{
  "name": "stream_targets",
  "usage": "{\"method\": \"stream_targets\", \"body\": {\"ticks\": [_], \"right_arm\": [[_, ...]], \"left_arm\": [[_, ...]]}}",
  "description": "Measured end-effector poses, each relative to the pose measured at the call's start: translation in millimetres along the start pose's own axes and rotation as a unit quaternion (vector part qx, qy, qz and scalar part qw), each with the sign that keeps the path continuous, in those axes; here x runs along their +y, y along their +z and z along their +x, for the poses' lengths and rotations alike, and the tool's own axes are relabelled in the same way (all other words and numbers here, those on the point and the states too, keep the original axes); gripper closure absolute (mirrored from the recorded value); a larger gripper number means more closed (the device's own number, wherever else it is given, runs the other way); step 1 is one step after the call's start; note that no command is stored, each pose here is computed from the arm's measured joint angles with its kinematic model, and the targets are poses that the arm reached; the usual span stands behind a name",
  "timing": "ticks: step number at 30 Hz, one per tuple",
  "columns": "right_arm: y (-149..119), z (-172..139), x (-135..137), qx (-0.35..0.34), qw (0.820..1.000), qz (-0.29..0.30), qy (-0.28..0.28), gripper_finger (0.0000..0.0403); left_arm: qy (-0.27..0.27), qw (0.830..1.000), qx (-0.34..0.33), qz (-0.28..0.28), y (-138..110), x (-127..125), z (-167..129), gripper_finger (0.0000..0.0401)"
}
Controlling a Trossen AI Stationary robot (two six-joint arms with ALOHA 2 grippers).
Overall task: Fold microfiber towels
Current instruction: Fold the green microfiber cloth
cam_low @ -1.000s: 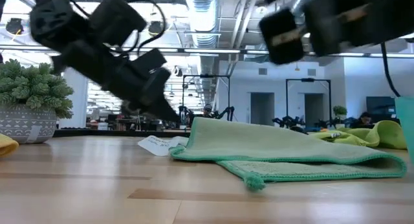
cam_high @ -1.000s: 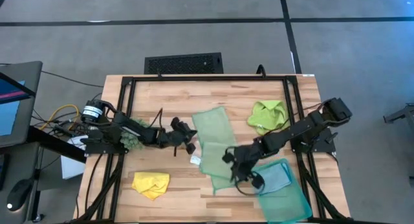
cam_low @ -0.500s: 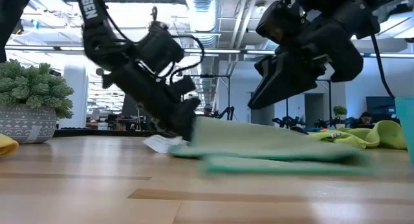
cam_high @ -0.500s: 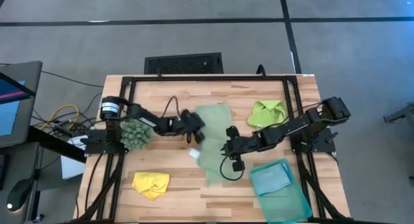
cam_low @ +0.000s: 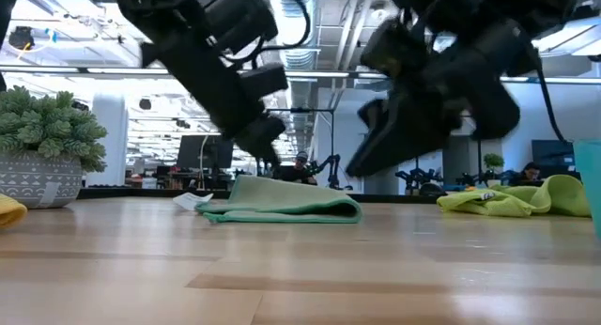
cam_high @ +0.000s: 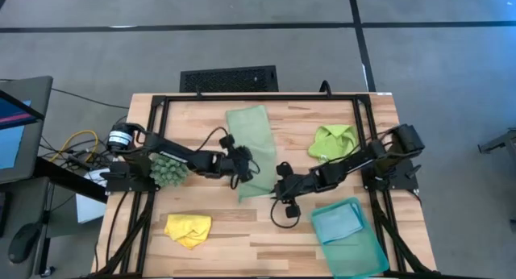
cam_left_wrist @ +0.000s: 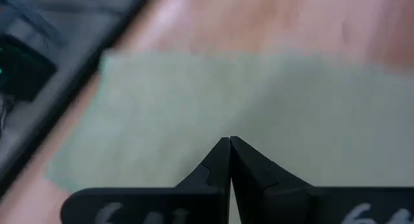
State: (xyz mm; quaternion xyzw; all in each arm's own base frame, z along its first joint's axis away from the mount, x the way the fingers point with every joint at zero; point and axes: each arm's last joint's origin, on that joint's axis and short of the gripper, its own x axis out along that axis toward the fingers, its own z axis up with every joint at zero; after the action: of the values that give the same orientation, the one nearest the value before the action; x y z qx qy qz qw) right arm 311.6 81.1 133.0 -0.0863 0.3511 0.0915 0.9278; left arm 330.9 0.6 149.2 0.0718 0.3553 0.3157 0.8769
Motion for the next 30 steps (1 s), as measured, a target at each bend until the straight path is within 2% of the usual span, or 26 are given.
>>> {"method": "stream_targets", "body": {"ticks": [4,10,14,20,27,30], "right_arm": [[-5.5,21.0,1.0,0.015,1.0,-0.01,-0.014,0.0293],[1.7,31.9,0.5,0.063,0.991,-0.031,-0.117,0.0287],[3.0,30.1,3.3,0.071,0.983,-0.044,-0.161,0.0287],[-0.6,28.9,8.8,0.095,0.982,-0.093,-0.136,0.0287],[-0.7,27.6,21.4,0.094,0.981,-0.121,-0.117,0.0287],[-0.7,27.3,19.1,0.098,0.976,-0.127,-0.144,0.0288]], "left_arm": [[-0.004,0.999,0.041,0.015,-7.3,-8.3,-9.2,0.0401],[0.001,0.999,0.052,0.01,-11.1,-7.1,-7.2,0.0401],[0.005,0.998,0.059,0.004,-13.0,-6.3,-6.9,0.0401],[0.005,0.998,0.062,0.005,-13.7,-6.2,-7.0,0.0401],[0.006,0.998,0.062,-0.008,-13.4,-5.8,-6.6,0.0401],[0.005,0.998,0.062,-0.008,-13.4,-5.8,-6.6,0.0401]]}}
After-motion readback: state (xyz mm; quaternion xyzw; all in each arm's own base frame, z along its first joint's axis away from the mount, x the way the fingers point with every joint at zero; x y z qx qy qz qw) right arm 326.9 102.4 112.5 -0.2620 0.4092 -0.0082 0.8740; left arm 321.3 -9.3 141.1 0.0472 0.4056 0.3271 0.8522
